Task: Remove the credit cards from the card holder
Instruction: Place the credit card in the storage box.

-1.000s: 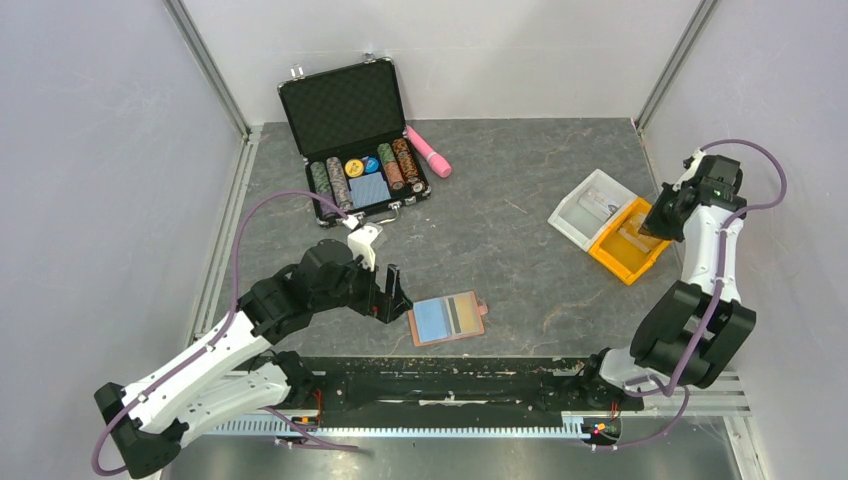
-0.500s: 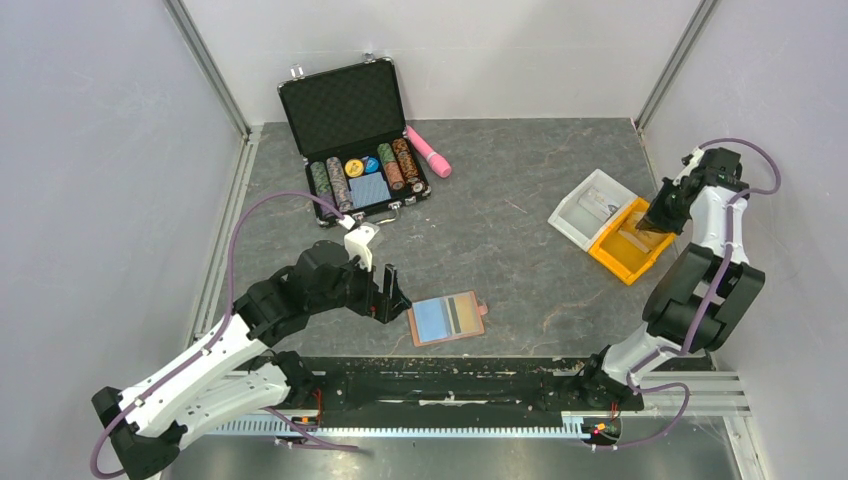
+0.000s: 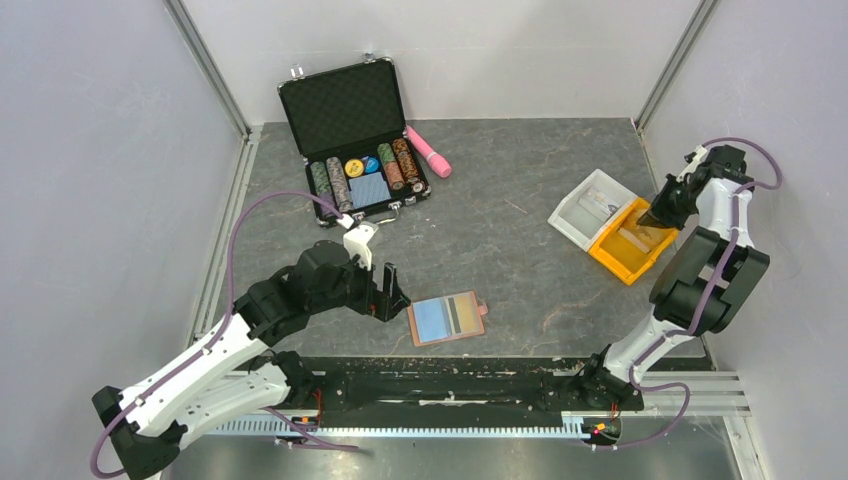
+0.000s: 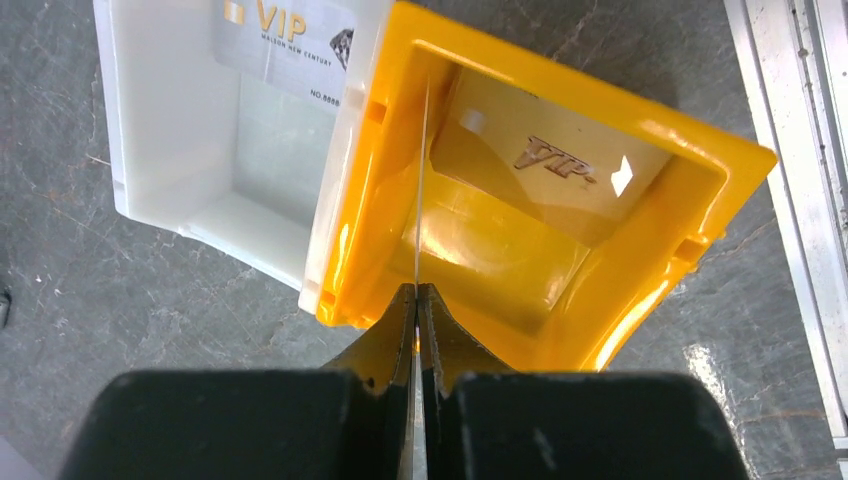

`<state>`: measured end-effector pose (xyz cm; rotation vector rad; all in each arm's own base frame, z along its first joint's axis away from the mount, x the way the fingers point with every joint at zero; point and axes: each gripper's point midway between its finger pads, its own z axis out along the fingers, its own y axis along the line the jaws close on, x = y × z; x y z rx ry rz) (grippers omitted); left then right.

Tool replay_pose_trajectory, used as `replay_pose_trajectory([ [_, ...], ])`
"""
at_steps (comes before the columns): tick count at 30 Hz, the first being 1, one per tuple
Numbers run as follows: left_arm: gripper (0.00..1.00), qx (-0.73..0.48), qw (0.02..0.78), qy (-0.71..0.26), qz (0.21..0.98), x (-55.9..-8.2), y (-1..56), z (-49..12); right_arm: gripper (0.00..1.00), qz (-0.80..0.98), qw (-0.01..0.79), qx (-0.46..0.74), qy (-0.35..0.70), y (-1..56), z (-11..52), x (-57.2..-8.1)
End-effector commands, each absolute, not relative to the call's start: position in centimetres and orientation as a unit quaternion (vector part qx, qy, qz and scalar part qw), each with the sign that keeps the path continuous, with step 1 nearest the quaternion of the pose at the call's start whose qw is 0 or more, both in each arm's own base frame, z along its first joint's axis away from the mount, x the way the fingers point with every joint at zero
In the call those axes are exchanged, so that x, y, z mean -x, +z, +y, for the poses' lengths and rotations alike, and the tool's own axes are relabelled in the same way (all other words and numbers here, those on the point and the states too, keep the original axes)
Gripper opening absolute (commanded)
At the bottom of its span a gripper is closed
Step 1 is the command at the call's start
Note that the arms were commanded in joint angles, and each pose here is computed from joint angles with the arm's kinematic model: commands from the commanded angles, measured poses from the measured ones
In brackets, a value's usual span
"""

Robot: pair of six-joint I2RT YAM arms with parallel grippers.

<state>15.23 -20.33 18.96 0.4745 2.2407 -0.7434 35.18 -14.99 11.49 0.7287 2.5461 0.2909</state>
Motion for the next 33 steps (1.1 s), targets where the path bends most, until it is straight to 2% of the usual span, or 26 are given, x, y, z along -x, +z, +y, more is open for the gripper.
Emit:
replay_pose_trajectory([
  [1,1.0,-0.194,0.367,-0.278,0.866,-15.7,18.8,-20.4,0.01,0.924,0.268,-0.247,0.119,12.9,-15.8,-37.0],
  [4,1.0,-0.193,0.364,-0.274,0.869,-15.9,18.6,-20.4,0.12,0.924,0.264,-0.251,0.119,12.3,-16.1,-37.3],
  [7,1.0,-0.192,0.365,-0.271,0.87,-16.0,18.5,-20.4,0.14,0.924,0.264,-0.256,0.103,12.4,-16.8,-37.5],
  [9,1.0,-0.192,0.366,-0.271,0.87,-16.0,18.6,-20.4,0.14,0.924,0.266,-0.259,0.095,12.6,-17.2,-37.6],
  [12,1.0,-0.192,0.366,-0.272,0.869,-16.1,18.6,-20.5,0.0,0.921,0.272,-0.265,0.085,12.7,-17.7,-37.9],
  [33,1.0,-0.195,0.357,-0.272,0.872,-16.0,18.2,-20.7,0.0,0.91,0.309,-0.266,0.075,15.0,-17.8,-37.7],
])
